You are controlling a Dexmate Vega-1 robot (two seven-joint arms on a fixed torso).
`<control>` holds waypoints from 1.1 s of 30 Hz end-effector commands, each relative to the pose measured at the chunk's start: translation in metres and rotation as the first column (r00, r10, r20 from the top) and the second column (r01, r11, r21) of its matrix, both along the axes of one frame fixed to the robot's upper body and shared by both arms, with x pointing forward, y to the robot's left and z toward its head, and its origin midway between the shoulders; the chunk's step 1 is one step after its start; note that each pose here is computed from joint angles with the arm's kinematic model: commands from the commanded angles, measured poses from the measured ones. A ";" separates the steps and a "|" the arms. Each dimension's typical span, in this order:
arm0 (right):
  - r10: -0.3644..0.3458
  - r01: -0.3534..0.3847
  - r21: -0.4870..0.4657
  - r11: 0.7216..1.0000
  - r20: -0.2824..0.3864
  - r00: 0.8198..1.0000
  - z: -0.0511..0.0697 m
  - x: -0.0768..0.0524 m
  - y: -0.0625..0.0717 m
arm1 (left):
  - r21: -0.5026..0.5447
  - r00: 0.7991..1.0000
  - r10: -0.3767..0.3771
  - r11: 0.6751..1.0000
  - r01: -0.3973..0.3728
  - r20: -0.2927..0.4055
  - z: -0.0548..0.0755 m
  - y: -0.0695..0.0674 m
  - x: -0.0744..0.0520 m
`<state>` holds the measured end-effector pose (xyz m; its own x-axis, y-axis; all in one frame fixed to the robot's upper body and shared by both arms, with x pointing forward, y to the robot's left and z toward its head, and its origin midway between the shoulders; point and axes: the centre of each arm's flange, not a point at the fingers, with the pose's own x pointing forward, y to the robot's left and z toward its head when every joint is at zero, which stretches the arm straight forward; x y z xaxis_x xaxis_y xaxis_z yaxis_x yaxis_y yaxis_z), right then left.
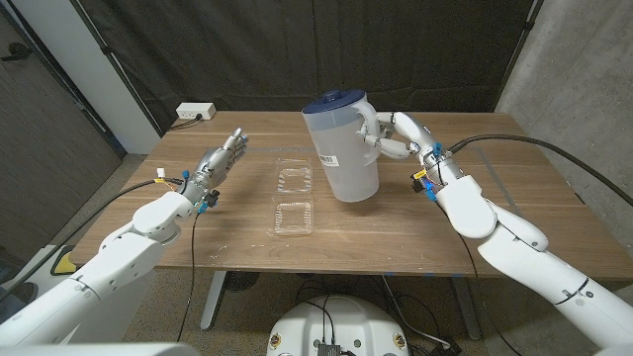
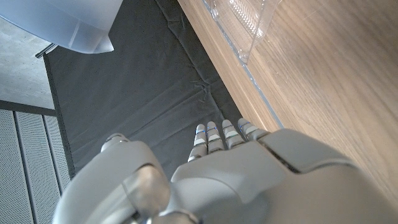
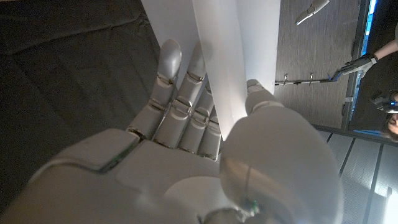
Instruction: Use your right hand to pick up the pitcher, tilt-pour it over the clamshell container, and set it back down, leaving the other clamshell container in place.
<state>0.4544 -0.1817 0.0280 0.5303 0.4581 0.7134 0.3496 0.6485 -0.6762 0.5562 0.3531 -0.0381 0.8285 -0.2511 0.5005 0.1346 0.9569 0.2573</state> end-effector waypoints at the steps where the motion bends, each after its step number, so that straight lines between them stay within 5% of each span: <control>1: -0.046 0.045 -0.114 0.992 -0.004 0.999 0.018 -0.007 0.000 | -0.018 1.000 0.019 1.000 -0.019 -0.005 -0.006 0.002 -0.004; 33: -0.096 0.061 -0.388 0.920 -0.073 0.993 0.053 -0.013 0.032 | -0.058 0.998 0.056 0.997 -0.055 0.010 -0.004 0.013 -0.011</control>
